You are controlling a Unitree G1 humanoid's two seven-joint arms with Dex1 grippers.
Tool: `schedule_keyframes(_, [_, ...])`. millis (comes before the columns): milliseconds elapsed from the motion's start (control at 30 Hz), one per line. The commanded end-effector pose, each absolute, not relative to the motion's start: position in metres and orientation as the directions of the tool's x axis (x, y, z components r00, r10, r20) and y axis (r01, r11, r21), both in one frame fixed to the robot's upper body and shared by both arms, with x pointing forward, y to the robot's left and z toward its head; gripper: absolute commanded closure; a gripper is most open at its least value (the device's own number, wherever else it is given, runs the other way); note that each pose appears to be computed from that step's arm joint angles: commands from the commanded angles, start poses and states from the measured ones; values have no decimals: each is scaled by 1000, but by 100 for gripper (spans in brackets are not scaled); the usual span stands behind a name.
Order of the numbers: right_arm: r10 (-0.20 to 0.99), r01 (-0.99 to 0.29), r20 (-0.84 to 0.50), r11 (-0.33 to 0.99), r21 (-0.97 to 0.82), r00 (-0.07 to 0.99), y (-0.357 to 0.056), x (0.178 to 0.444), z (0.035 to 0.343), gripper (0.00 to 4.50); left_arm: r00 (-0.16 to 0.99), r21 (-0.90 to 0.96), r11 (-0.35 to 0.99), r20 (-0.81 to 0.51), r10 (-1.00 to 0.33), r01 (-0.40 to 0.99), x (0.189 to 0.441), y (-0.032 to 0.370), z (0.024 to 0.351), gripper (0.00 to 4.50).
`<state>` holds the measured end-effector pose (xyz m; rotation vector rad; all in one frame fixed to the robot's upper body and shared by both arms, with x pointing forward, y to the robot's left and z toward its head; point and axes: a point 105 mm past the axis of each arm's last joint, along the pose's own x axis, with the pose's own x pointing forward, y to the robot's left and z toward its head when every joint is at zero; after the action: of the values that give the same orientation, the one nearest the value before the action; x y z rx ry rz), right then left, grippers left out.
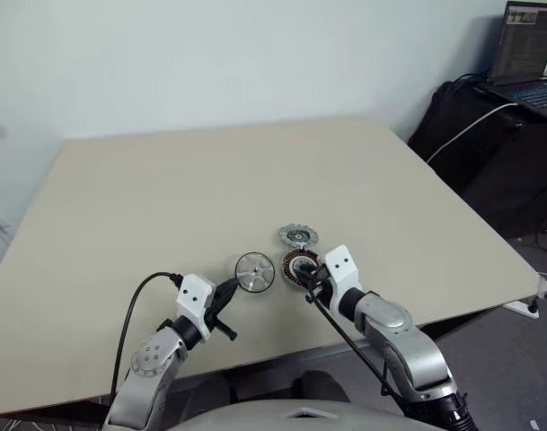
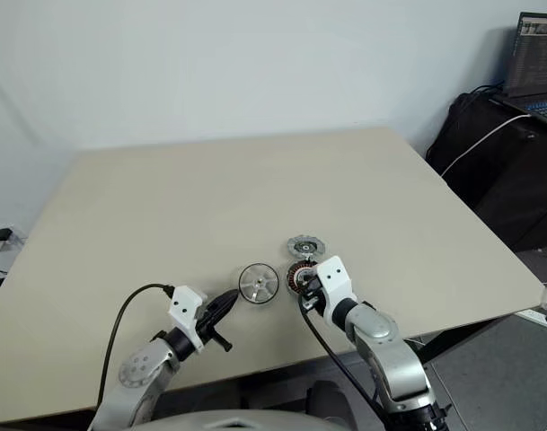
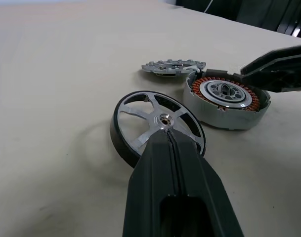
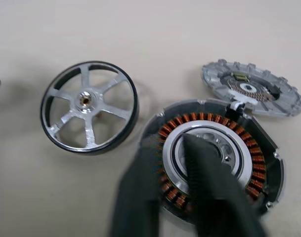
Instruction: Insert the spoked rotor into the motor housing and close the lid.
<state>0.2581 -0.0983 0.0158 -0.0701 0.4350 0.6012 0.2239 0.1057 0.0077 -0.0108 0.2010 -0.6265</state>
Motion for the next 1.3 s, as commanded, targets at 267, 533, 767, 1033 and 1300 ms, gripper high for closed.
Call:
schedule_keyframes(267, [492, -536, -415, 844, 11, 765, -97, 285, 16, 446, 771, -9, 779, -139, -622, 627, 223, 98, 17, 450])
schedule_keyframes(533, [463, -513, -436, 858, 5, 771, -105, 293, 9, 446, 778, 0, 786, -139, -612, 618, 223, 98, 17, 450])
schedule_keyframes(767, [424, -481, -457, 876, -10, 782, -117, 300, 4, 446, 775, -11, 783, -137, -617, 621, 223, 97, 17, 450])
schedule_keyframes(1033, [421, -469, -415, 883, -16, 807, -122, 305, 14, 446, 770, -16, 779, -134, -623, 627, 223, 95, 19, 450])
schedule_keyframes(1300, [443, -462, -300, 887, 8, 845, -125, 298, 41, 446, 777, -26, 786, -132, -616, 618, 221, 94, 19, 450])
